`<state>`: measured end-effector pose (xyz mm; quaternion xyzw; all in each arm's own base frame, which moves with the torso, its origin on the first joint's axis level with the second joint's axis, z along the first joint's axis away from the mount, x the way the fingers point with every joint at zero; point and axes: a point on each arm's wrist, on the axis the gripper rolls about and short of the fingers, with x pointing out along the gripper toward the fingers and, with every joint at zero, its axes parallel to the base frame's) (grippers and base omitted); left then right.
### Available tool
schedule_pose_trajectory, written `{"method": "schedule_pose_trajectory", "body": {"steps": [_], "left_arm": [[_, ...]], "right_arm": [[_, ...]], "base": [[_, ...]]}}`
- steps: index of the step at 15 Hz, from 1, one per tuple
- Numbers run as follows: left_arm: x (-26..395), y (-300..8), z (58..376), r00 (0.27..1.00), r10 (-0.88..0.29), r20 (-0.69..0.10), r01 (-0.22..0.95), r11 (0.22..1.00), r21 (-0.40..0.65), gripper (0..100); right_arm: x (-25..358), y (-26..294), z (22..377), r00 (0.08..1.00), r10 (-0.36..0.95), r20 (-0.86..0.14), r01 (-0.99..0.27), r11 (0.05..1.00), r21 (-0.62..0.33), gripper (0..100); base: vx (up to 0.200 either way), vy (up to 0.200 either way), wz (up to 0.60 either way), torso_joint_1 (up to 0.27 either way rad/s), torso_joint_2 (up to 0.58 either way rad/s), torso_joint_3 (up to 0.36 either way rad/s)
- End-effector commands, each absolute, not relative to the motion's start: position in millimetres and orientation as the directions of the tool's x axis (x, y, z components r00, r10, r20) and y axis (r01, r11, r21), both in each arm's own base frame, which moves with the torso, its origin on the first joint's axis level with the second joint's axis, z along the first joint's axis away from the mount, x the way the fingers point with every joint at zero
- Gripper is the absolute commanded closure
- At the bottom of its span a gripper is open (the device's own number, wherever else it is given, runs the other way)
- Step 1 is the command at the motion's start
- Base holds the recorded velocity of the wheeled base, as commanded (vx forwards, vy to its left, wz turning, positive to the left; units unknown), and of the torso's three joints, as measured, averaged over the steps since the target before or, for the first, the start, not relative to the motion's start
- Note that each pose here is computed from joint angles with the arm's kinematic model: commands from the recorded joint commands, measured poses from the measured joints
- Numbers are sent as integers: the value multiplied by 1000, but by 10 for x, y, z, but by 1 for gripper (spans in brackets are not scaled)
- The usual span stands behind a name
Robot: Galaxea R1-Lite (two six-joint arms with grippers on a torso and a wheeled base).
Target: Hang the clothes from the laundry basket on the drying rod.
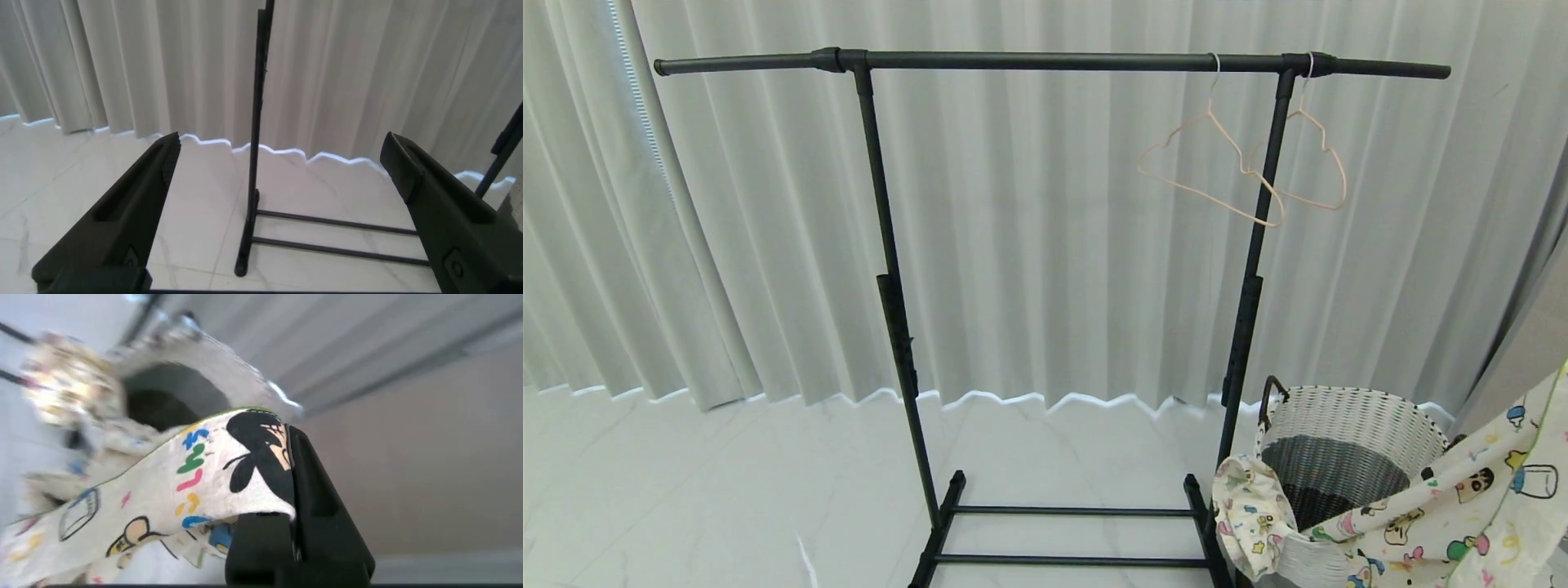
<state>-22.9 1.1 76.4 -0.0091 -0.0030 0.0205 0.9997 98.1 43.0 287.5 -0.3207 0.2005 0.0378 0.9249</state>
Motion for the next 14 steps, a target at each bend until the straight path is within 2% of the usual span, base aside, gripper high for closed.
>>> {"method": "schedule_pose_trajectory", "body": {"steps": [1, 4, 9, 10, 11, 13, 14], "left_arm": [[-229, 11, 764, 999, 41, 6, -41, 999, -20, 0], [-229, 11, 764, 999, 41, 6, -41, 999, -9, 0], [-229, 12, 765, 999, 46, 8, -46, 999, -14, 0], [-229, 13, 768, 999, 48, 11, -47, 999, -11, 0], [-292, 2, 979, 995, -5, 98, 5, 1000, -3, 0], [-433, -24, 1302, 972, -125, 198, 122, 992, 28, 0], [-466, -29, 1451, 962, -174, 212, 164, 984, 64, 0]], "right_arm": [[1073, 700, 2770, 886, 54, -460, -305, 815, -493, 100], [987, 1113, 2677, 817, 239, -525, -429, 860, -275, 100], [920, 1551, 2607, 660, 458, -596, -579, 815, -14, 100], [937, 1594, 2595, 646, 477, -596, -586, 810, 14, 100], [979, 1703, 2583, 633, 510, -582, -595, 802, 55, 100], [1051, 1863, 2555, 638, 534, -554, -592, 801, 90, 100], [1071, 1940, 2564, 638, 560, -529, -592, 796, 127, 100]], "base": [[0, 0, 0, 0, 0, 0], [0, 0, 0, 0, 0, 0], [0, 0, 0, 0, 0, 0], [0, 0, 0, 0, 0, 0], [0, 0, 0, 0, 0, 0], [0, 0, 0, 0, 0, 0], [0, 0, 0, 0, 0, 0]]}}
